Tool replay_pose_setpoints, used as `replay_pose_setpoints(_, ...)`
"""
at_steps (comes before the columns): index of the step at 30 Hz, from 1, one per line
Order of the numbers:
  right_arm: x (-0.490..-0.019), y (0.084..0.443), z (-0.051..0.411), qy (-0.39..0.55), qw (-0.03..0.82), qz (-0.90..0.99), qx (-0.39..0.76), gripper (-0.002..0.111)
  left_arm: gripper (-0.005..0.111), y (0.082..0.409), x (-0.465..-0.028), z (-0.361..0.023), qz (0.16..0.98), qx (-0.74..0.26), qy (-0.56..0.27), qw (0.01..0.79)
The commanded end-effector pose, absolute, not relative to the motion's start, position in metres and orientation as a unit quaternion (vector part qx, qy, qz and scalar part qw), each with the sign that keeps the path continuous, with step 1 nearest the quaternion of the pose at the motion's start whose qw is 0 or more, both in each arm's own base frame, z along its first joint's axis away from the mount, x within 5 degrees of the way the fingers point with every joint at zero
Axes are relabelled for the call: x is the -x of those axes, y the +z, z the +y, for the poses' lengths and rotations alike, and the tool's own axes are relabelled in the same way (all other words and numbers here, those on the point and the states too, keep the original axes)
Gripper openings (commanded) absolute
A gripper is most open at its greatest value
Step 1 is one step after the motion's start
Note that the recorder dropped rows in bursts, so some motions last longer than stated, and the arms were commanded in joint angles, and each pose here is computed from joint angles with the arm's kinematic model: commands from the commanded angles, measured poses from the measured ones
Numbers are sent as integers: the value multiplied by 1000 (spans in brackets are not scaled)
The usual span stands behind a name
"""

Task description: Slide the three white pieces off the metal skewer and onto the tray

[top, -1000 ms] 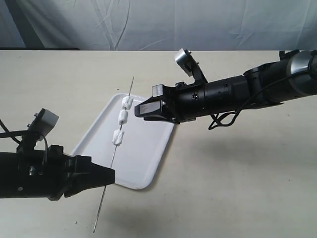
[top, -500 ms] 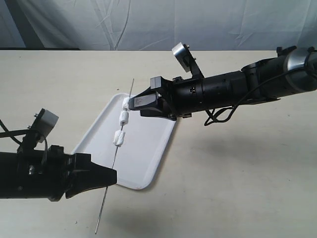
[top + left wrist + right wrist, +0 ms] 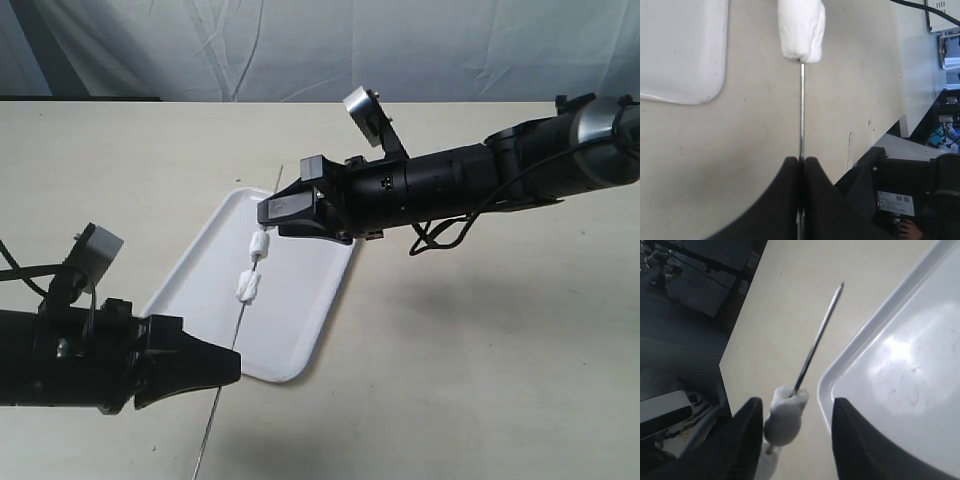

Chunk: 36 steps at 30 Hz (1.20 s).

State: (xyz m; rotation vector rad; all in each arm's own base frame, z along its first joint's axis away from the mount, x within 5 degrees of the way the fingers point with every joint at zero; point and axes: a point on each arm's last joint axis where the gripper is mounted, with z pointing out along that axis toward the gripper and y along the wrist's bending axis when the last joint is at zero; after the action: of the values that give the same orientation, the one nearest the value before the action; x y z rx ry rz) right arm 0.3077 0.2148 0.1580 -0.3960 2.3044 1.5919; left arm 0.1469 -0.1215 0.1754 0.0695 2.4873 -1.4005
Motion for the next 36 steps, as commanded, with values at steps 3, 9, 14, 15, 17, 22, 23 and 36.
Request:
replay_pose_setpoints(3, -308, 159, 216, 561, 156, 801, 140, 22, 0, 175, -144, -122, 861, -30, -488, 138)
replay_pose_setpoints(9, -308, 159, 216, 559, 156, 802, 139, 22, 0, 175, -142, -121, 864, -35, -486, 127)
replay_pose_setpoints(14, -310, 157, 215, 545, 165, 811, 136, 22, 0, 174, -138, -122, 864, -45, -489, 111)
replay_pose_setpoints(15, -311, 156, 214, 540, 168, 814, 135, 22, 0, 174, -137, -122, 863, -48, -492, 107)
replay_pose_setpoints(17, -314, 155, 214, 528, 177, 820, 132, 22, 0, 173, -133, -122, 860, -46, -499, 95)
replay_pose_setpoints(22, -330, 164, 215, 499, 220, 828, 135, 22, 0, 164, -122, -118, 865, -38, -494, 78)
replay_pose_setpoints(23, -333, 166, 216, 497, 227, 827, 135, 22, 0, 161, -120, -118, 867, -35, -492, 73)
replay_pose_setpoints(36, -336, 161, 211, 417, 195, 869, 182, 41, 0, 143, -111, -106, 886, 3, -453, 102)
